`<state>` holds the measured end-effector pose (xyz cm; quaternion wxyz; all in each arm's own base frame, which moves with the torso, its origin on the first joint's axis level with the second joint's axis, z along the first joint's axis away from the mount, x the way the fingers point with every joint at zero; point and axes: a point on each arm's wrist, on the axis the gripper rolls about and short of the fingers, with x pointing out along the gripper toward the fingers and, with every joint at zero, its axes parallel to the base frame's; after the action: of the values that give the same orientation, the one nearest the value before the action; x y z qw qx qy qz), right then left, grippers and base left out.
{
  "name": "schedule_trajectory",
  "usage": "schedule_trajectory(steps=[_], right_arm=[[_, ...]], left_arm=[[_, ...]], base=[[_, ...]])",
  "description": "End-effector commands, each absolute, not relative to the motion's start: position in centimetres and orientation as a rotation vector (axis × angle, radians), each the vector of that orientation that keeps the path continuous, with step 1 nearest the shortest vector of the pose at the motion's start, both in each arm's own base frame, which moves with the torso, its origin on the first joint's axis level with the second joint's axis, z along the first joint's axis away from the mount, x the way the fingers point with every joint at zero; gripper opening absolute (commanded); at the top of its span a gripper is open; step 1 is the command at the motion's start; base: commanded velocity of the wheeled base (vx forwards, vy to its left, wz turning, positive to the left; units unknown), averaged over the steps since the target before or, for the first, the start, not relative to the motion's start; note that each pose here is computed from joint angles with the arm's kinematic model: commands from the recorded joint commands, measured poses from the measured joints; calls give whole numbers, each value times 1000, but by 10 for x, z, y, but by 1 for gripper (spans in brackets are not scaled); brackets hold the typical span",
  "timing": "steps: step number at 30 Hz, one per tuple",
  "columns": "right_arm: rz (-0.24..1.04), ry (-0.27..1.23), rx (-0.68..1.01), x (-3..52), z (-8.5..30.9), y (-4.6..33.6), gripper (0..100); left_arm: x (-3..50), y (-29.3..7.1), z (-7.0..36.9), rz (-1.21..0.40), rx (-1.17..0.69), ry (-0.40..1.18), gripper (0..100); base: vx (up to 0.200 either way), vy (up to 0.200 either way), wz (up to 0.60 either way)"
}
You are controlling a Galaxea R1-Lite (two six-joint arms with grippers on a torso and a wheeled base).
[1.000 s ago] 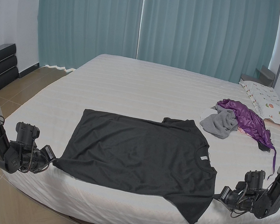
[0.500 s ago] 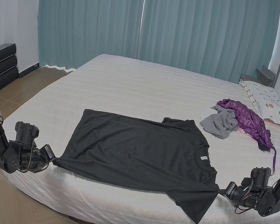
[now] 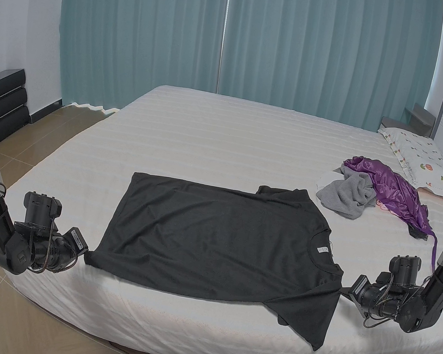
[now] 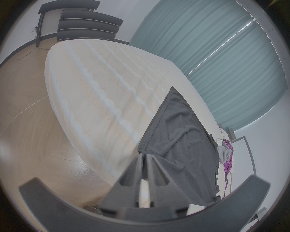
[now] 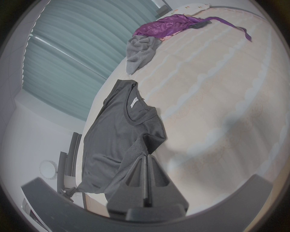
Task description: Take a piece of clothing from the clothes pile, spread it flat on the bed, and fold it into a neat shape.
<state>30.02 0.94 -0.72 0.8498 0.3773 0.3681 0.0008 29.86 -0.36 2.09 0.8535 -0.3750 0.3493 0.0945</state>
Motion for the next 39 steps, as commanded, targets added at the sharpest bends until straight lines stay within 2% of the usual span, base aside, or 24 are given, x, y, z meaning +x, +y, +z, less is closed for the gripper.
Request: schedule_trajectory(steps=[1,6,12,17,25,26,39], right_arm=[[-7,789,810,302,-15,10,0],[-10,778,815,301,-23,7,0],[-18,780,821,301,-27,5,0],[-27,784,844,299,-27,5,0],[-23,781,851,293,-26,6,0],[-19,772,852,293,-25,6,100],[29,710,832,262,0,10,100]], left_arm=[[294,-4,21,202,-786,746,100],[287,-1,22,195,-769,752,100],[283,-3,3,161,-690,831,100],[307,-4,-5,139,-701,742,100],[308,-4,-8,142,-730,743,100],[308,-4,-8,143,-736,741,100],[300,-4,0,164,-793,730,100]], base=[[0,0,0],[0,0,0],[0,0,0],[0,0,0],[0,0,0],[0,0,0],[0,0,0]])
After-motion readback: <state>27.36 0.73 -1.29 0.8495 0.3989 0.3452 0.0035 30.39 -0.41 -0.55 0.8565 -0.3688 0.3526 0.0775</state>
